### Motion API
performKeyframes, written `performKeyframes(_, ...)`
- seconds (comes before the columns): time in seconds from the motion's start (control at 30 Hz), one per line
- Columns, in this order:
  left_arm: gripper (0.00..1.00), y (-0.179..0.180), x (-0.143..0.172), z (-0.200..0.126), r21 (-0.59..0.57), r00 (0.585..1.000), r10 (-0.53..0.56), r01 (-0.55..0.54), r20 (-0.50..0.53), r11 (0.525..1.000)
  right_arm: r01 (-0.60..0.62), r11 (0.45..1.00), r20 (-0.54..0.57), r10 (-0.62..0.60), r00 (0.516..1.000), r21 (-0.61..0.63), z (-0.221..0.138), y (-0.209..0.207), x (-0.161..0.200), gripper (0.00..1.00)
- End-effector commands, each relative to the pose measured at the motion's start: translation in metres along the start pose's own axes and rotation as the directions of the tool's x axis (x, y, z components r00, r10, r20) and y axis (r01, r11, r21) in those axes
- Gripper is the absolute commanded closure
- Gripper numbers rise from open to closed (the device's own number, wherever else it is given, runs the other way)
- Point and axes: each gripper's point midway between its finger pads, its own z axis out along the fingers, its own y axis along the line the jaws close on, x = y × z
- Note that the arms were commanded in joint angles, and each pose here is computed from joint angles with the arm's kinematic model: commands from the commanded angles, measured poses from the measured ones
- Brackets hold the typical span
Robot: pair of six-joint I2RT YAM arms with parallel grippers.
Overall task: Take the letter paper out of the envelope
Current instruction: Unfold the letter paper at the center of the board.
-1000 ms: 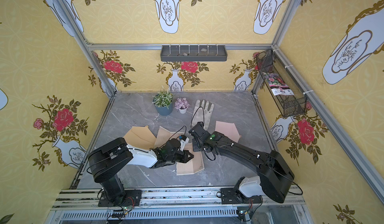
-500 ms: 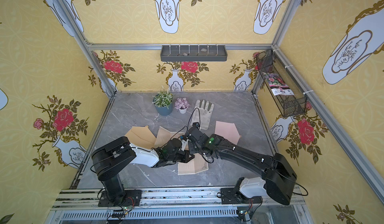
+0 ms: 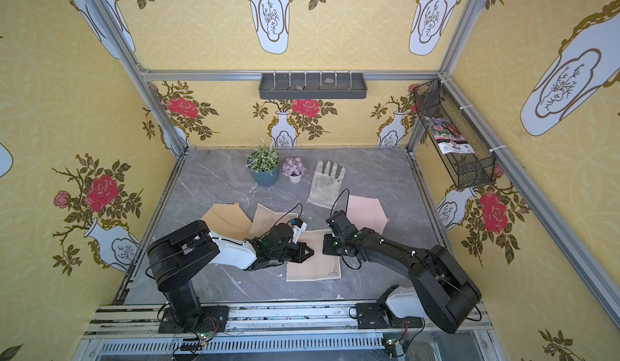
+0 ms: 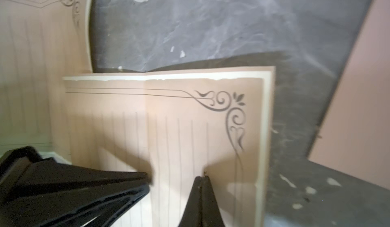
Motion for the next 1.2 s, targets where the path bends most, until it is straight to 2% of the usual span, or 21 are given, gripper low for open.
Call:
performKeyframes(0.0,0.91,0.007,0.003,0.000,-0.020,1.000,0.005,-0.005,0.002,1.000,0.013,0.999,0.035,-0.011,0.999,-0.053,0.002,0.010,-0.010,1.00)
performKeyframes(0.1,0.91,0.013,0.008,-0.001,-0.026,1.000,-0.003,0.003,0.004,1.000,-0.022,1.000,0.026,0.022,0.999,-0.008,0.004,-0.007,-0.007,1.00)
performKeyframes(0.27,0.90,0.020,0.013,-0.003,-0.027,1.000,-0.022,0.022,0.014,0.999,-0.090,0.995,-0.004,0.090,0.996,-0.043,0.011,-0.025,0.003,1.00)
performKeyframes(0.47,0.90,0.018,0.011,-0.003,-0.016,0.999,-0.024,0.024,0.021,1.000,-0.112,0.992,-0.019,0.111,0.994,-0.051,0.018,-0.030,0.010,1.00)
performKeyframes(0.63,0.84,-0.004,-0.007,-0.008,0.046,0.998,-0.009,0.007,0.054,0.999,-0.094,0.994,-0.004,0.093,0.996,-0.054,0.010,-0.023,0.001,1.00)
performKeyframes(0.77,0.79,-0.022,-0.026,-0.021,0.046,0.996,0.034,-0.038,0.086,0.998,-0.063,0.998,0.047,0.064,0.997,-0.030,-0.010,-0.015,-0.015,1.00)
performKeyframes(0.9,0.69,-0.039,-0.045,-0.040,0.042,0.989,0.080,-0.086,0.125,0.995,-0.035,0.999,0.106,0.037,0.994,-0.018,-0.034,-0.008,-0.029,0.99)
performKeyframes(0.97,0.68,-0.045,-0.054,-0.053,0.045,0.984,0.094,-0.102,0.151,0.994,-0.020,1.000,0.141,0.023,0.990,-0.024,-0.048,-0.002,-0.036,0.92)
performKeyframes(1.03,0.66,-0.044,-0.063,-0.071,0.022,0.977,0.107,-0.112,0.185,0.993,0.000,0.999,0.183,0.007,0.983,-0.037,-0.062,0.004,-0.044,0.72)
performKeyframes(1.1,0.64,-0.035,-0.076,-0.098,-0.029,0.963,0.128,-0.125,0.238,0.992,0.030,0.998,0.233,-0.018,0.972,-0.049,-0.077,0.011,-0.054,0.42)
performKeyframes(1.17,0.59,-0.017,-0.088,-0.128,-0.099,0.946,0.141,-0.116,0.293,0.988,0.048,0.999,0.280,-0.041,0.959,-0.019,-0.090,0.008,-0.066,0.26)
